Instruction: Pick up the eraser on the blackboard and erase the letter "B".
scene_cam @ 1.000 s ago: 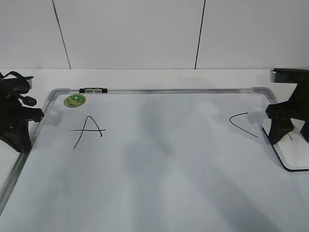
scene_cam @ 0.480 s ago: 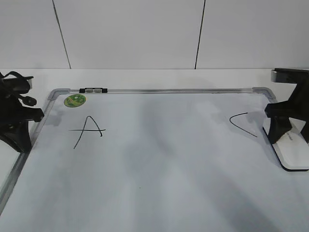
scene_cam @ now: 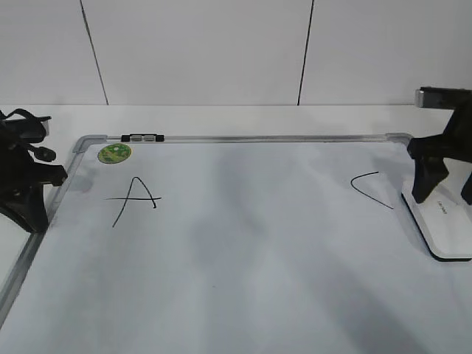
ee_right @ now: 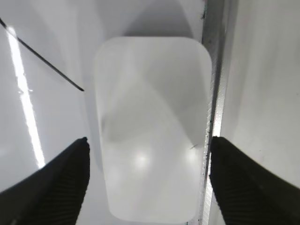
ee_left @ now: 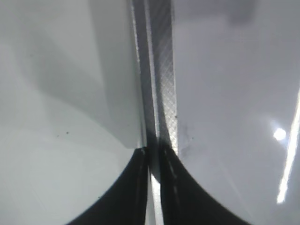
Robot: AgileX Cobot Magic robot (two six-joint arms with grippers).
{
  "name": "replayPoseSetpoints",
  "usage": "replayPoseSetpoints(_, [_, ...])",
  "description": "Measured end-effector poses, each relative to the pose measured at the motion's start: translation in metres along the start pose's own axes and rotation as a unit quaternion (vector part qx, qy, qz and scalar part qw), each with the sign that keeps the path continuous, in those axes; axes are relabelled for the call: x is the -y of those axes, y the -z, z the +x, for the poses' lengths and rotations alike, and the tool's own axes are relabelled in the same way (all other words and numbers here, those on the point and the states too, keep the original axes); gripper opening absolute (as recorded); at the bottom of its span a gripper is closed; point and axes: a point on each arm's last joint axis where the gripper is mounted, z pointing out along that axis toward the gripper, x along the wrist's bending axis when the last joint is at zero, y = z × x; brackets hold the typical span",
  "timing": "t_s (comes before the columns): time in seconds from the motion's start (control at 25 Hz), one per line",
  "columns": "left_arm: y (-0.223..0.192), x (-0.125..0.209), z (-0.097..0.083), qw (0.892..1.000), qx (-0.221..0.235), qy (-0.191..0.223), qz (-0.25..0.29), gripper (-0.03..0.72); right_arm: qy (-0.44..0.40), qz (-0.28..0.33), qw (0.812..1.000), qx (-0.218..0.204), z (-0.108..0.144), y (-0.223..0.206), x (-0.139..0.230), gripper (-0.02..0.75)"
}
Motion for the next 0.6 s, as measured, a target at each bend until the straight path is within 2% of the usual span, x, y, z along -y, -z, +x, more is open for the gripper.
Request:
replayPoseSetpoints(0.24, [0.000, 0.000, 0.000, 1.000, 0.000, 0.000, 0.000, 0.043, 0.004, -0.047, 0.999, 0.001, 0.002, 0.035, -0.017, 0.591])
replayPoseSetpoints(0.44, [0.000, 0.000, 0.000, 1.000, 0.000, 0.000, 0.000, 0.046, 0.005, -0.082, 0.997, -0.002, 0.005, 0.063, -0.010, 0.589])
replayPoseSetpoints(0.6, [0.000, 0.000, 0.000, 1.000, 0.000, -0.002, 0.000, 0.097, 0.005, -0.106, 0.994, -0.005, 0.007, 0.082, -0.002, 0.589])
